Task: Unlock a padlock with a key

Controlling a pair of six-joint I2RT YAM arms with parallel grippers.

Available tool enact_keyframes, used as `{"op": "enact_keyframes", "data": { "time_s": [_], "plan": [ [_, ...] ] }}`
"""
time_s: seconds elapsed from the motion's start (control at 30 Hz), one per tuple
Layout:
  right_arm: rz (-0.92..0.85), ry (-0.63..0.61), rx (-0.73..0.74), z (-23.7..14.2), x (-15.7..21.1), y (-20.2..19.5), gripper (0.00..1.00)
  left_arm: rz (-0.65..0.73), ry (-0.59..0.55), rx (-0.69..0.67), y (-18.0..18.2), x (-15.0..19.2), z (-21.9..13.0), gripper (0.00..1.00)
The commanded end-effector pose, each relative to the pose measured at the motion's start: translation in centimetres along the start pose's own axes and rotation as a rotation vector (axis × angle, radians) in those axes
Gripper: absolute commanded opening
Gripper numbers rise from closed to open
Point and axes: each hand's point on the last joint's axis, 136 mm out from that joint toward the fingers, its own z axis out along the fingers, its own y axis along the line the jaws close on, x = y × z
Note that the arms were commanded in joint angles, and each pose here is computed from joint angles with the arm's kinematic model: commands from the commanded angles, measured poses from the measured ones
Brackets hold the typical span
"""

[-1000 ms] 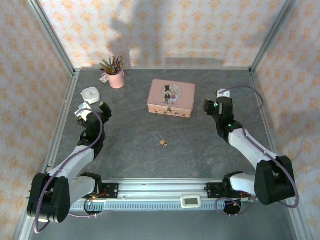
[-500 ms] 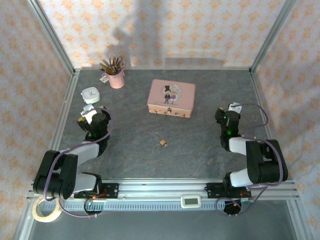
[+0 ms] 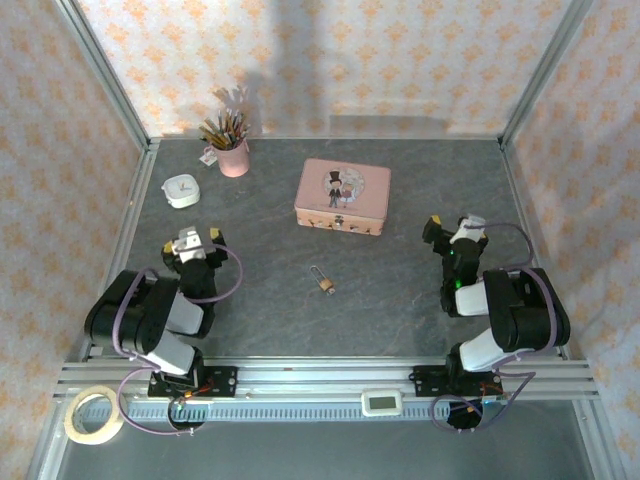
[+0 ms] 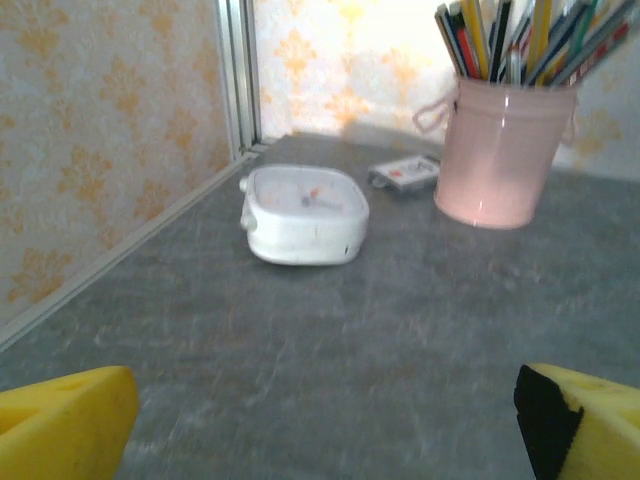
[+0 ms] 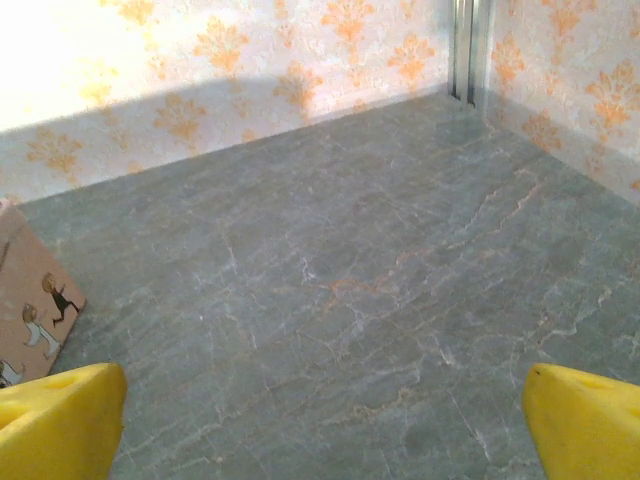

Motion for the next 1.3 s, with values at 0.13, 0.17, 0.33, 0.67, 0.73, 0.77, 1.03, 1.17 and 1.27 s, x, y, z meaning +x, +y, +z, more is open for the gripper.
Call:
{"op": "enact_keyframes", "data": {
  "time_s": [0.13, 0.17, 0.33, 0.67, 0.73, 0.77, 1.03, 1.17, 1.27],
  "plan": [
    [-0.003, -0.065, -0.005, -0.2, -1.5, 0.3, 1.00, -0.059, -0.134, 0.014, -1.1, -4.7, 1.8, 0.99],
    [-0.005, -0.064, -0.006, -0.2, -1.4, 0.3, 1.00, -0.069, -0.122, -0.001, -0.8, -4.5, 2.0, 0.99],
    [-0.010, -0.059, -0.017, -0.1, -1.4, 0.5, 1.00, -0.072, -0.113, -0.007, -0.8, -4.5, 2.2, 0.99],
    [-0.011, -0.060, -0.018, -0.1, -1.4, 0.6, 1.00, -0.073, -0.113, -0.009, -0.7, -4.4, 2.2, 0.99],
    [-0.012, -0.060, -0.019, -0.1, -1.4, 0.6, 1.00, -0.073, -0.114, -0.009, -0.7, -4.5, 2.3, 0.99],
    [-0.011, -0.061, -0.018, -0.1, -1.5, 0.6, 1.00, -0.073, -0.113, -0.009, -0.7, -4.4, 2.3, 0.99],
    [-0.012, -0.058, -0.019, -0.1, -1.4, 0.6, 1.00, -0.073, -0.113, -0.011, -0.7, -4.5, 2.3, 0.99],
    [-0.011, -0.060, -0.018, -0.1, -1.4, 0.6, 1.00, -0.073, -0.113, -0.009, -0.7, -4.5, 2.3, 0.99],
    [-0.011, -0.059, -0.018, -0.1, -1.4, 0.6, 1.00, -0.073, -0.113, -0.010, -0.7, -4.5, 2.3, 0.99]
  ]
}}
